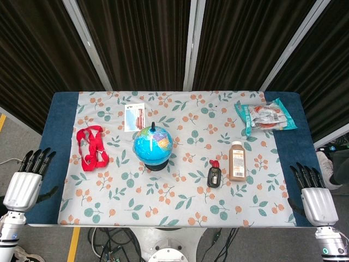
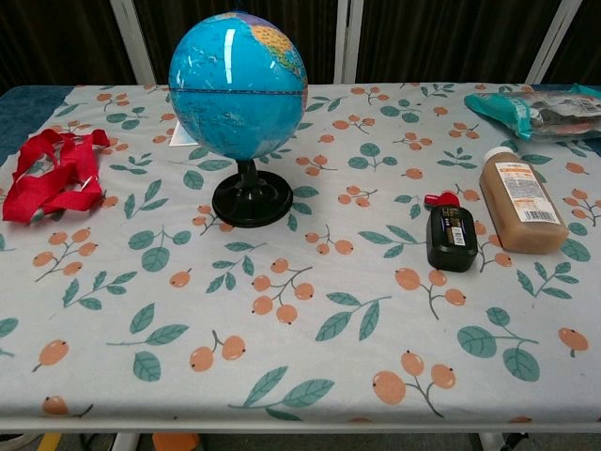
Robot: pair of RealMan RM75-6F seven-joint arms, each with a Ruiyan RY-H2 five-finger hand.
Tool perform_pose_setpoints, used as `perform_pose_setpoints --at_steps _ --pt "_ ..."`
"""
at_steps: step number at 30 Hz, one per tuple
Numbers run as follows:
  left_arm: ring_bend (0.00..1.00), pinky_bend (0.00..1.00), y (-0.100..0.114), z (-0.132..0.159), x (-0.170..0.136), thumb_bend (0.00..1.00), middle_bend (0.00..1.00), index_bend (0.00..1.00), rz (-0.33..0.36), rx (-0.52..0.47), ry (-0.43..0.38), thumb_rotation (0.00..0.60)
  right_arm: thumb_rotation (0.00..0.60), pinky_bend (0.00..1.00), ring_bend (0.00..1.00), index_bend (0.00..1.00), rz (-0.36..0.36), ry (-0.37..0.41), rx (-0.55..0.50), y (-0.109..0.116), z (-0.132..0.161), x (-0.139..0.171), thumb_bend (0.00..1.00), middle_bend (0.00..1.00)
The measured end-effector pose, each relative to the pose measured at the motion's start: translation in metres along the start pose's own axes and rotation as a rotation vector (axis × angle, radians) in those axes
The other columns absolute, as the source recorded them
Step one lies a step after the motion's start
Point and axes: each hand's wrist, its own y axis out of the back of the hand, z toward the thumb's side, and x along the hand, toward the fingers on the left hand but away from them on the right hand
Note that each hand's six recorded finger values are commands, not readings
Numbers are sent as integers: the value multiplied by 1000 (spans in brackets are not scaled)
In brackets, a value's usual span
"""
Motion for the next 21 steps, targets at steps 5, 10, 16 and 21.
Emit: perform_pose_setpoints --at_steps 5,10,16,21 --pt "0 0 -1 0 1 179 21 42 -4 0 -1 600 600 0 0 0 2 -2 0 -1 0 0 169 0" --pt "0 0 0 6 6 179 21 42 1 1 -23 600 600 0 0 0 -1 -3 -3 0 0 -2 170 0" --pt "0 0 9 32 20 180 21 42 15 -12 -118 600 600 0 0 0 14 2 10 -1 -1 0 169 0" --pt "0 0 21 79 43 179 21 42 35 -16 -279 600 600 0 0 0 21 -10 10 -2 -5 -2 170 0"
